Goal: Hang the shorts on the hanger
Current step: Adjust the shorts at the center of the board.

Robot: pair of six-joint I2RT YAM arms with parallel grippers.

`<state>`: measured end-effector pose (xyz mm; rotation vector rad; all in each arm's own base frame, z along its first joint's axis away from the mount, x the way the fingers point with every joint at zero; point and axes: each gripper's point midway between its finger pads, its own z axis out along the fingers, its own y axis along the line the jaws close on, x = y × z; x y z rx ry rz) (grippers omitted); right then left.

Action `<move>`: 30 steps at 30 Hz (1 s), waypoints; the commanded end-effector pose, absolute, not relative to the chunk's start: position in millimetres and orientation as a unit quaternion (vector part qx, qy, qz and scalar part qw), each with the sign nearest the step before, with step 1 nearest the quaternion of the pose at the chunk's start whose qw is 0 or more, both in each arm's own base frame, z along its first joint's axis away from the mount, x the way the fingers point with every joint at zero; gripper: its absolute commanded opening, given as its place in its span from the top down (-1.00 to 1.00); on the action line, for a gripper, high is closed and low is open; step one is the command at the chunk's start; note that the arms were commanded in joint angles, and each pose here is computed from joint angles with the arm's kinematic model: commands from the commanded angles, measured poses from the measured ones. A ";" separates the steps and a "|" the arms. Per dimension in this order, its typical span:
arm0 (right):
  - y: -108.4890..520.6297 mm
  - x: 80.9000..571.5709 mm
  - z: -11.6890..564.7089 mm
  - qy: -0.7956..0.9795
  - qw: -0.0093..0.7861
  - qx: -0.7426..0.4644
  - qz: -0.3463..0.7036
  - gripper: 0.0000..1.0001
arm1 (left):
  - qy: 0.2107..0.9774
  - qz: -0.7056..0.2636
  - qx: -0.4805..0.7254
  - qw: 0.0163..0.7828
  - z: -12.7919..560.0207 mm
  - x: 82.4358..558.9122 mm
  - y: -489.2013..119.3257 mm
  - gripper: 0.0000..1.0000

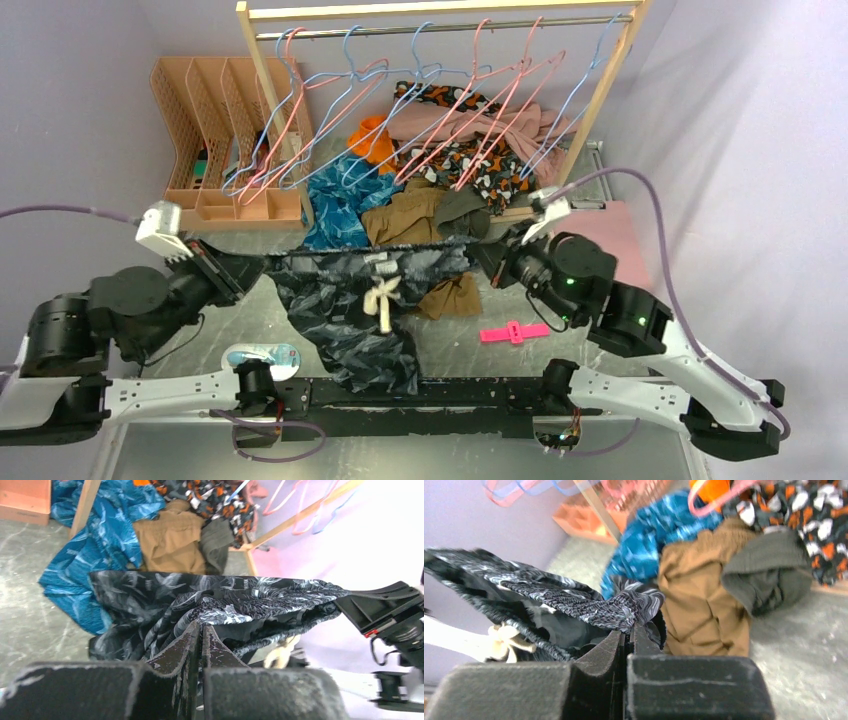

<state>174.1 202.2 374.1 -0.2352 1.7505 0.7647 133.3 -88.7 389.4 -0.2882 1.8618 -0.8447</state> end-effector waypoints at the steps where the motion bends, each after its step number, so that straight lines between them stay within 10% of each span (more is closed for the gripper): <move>1: 188.1 177.5 330.7 0.785 0.549 -0.089 0.274 1.00 | 0.777 -0.297 -0.092 0.547 378.1 144.9 -90.3 0.86; 11: 204.7 171.3 529.6 0.650 0.651 -0.131 0.368 1.00 | 0.651 -0.321 -0.001 0.688 603.9 152.8 -83.5 0.86; 21: 181.7 172.5 424.7 0.713 0.608 -0.068 0.342 1.00 | 0.709 -0.344 -0.044 0.613 463.7 145.1 -86.8 0.86; 30: 176.9 173.2 518.7 0.656 0.664 -0.088 0.348 1.00 | 0.647 -0.368 -0.018 0.667 554.0 140.1 -68.1 0.86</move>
